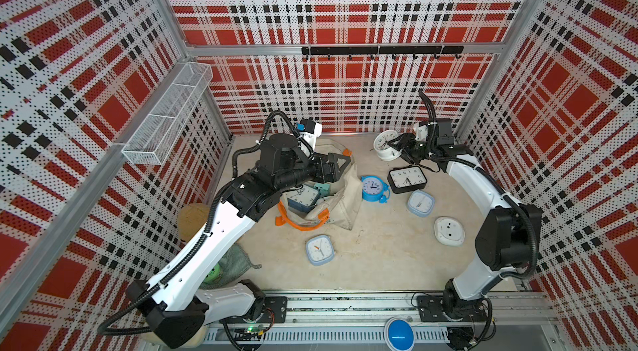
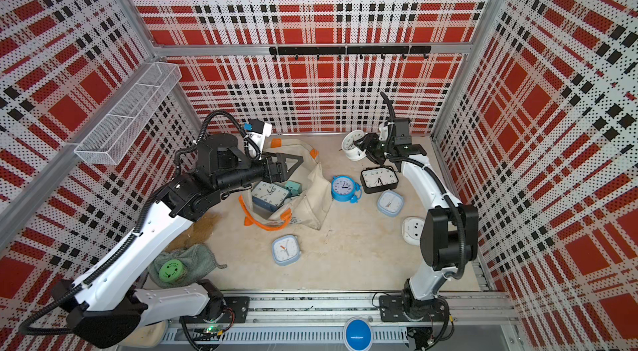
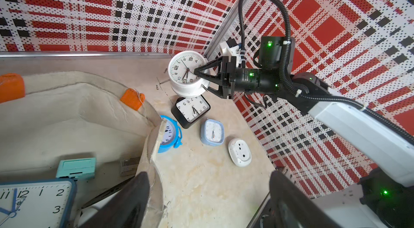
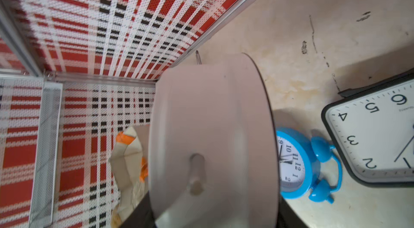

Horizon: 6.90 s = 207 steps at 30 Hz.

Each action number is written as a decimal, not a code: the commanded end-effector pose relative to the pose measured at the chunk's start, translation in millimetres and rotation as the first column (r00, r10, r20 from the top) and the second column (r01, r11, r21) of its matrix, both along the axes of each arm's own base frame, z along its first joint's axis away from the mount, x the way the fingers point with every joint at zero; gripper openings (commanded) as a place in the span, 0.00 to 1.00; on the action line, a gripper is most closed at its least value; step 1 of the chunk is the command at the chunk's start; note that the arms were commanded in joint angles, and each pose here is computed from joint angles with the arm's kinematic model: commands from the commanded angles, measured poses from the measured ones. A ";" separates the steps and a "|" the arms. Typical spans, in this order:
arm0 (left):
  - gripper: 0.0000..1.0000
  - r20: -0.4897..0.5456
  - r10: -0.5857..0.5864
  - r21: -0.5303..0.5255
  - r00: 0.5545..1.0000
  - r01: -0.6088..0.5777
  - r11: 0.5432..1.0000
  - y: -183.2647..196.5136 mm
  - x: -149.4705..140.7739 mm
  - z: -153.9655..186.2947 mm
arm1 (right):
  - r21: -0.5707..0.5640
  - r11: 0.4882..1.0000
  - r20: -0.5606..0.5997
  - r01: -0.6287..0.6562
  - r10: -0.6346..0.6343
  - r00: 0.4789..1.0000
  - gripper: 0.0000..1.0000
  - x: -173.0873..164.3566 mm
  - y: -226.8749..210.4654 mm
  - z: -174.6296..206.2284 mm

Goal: Take the alarm clock out of the canvas bag
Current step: Place the alarm at the center of the board, then move the alarm to the center of the board.

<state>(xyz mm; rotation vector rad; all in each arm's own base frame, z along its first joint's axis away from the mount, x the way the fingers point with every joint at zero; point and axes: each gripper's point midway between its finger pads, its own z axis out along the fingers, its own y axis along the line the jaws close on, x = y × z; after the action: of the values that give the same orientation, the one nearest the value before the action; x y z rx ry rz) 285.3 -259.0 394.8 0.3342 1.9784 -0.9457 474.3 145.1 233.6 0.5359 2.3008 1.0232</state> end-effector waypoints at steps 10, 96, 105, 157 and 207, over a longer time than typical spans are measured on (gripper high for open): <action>0.87 0.036 0.018 -0.042 0.999 -0.016 0.999 11.7 0.7 1.0 | 0.117 0.963 -0.084 0.243 -0.234 0.969 0.30 75.9 42.3 -42.0; 0.88 0.017 0.177 -0.108 0.984 -0.175 0.979 75.2 -27.9 16.6 | -0.229 0.912 -0.312 0.340 -0.400 0.862 0.92 -84.7 60.0 -154.2; 0.88 0.032 0.186 -0.099 0.982 -0.182 0.978 77.5 -28.9 19.6 | -0.557 0.810 -0.051 0.181 -0.252 0.967 0.93 -55.4 41.2 -64.3; 0.88 0.012 0.172 -0.096 0.985 -0.170 0.981 76.3 -14.9 9.7 | -0.718 0.672 -0.339 -0.179 -0.114 0.934 0.96 -45.7 47.8 -184.1; 0.84 -0.482 0.373 0.069 0.793 -0.390 0.918 82.6 -13.8 -160.6 | -0.602 0.729 0.111 -0.325 0.480 0.870 0.88 -106.8 187.3 49.9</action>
<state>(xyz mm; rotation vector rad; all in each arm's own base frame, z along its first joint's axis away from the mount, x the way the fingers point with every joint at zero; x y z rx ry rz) 262.6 -168.0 227.5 -0.2961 2.4201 -0.7577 378.2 320.2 340.7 -0.2548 2.1907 0.6204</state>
